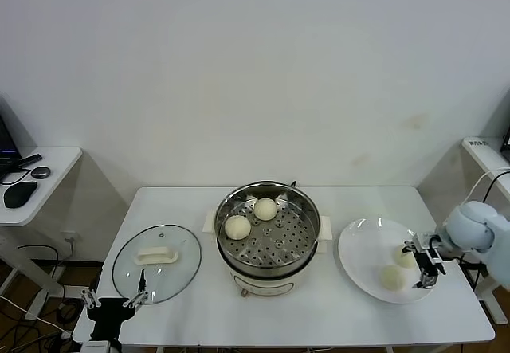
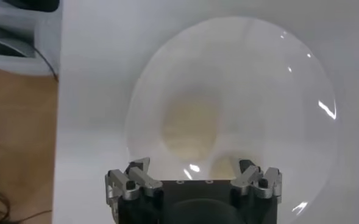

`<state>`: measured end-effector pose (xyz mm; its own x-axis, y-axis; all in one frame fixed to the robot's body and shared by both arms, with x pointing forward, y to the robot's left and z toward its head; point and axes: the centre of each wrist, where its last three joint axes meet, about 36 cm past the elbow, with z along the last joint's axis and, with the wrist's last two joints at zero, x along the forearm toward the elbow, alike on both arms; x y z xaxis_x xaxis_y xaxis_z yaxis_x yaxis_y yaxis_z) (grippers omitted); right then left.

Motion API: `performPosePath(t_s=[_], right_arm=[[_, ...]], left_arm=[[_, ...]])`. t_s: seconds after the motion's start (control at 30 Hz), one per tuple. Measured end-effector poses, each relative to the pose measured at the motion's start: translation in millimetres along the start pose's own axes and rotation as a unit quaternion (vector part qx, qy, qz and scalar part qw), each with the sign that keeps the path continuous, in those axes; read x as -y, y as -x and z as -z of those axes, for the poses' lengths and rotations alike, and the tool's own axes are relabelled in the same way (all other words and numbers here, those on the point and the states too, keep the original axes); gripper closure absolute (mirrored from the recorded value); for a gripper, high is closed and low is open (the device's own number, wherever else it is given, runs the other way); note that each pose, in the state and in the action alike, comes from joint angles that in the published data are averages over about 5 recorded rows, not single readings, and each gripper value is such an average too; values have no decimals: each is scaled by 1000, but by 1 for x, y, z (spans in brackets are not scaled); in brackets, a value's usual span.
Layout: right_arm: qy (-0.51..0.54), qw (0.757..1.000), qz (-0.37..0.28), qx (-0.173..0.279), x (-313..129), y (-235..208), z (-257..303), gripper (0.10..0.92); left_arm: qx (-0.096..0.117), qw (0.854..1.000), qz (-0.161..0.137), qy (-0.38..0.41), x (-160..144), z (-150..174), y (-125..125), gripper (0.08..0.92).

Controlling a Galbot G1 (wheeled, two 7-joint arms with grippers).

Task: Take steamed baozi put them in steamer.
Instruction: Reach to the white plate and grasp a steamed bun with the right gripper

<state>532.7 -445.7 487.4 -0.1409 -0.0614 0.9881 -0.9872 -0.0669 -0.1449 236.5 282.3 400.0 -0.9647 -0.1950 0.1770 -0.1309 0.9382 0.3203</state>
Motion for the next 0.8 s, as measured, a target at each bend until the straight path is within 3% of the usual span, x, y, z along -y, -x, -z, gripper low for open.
performPosePath(t_s=[0.43, 0.8], right_arm=[[4, 1000, -7, 8, 3, 28, 14, 211], [16, 1000, 0, 5, 8, 28, 19, 429]], left_arm=[[2, 1000, 4, -1, 0, 2, -1, 177], [5, 1000, 8, 1, -2, 2, 3, 177]])
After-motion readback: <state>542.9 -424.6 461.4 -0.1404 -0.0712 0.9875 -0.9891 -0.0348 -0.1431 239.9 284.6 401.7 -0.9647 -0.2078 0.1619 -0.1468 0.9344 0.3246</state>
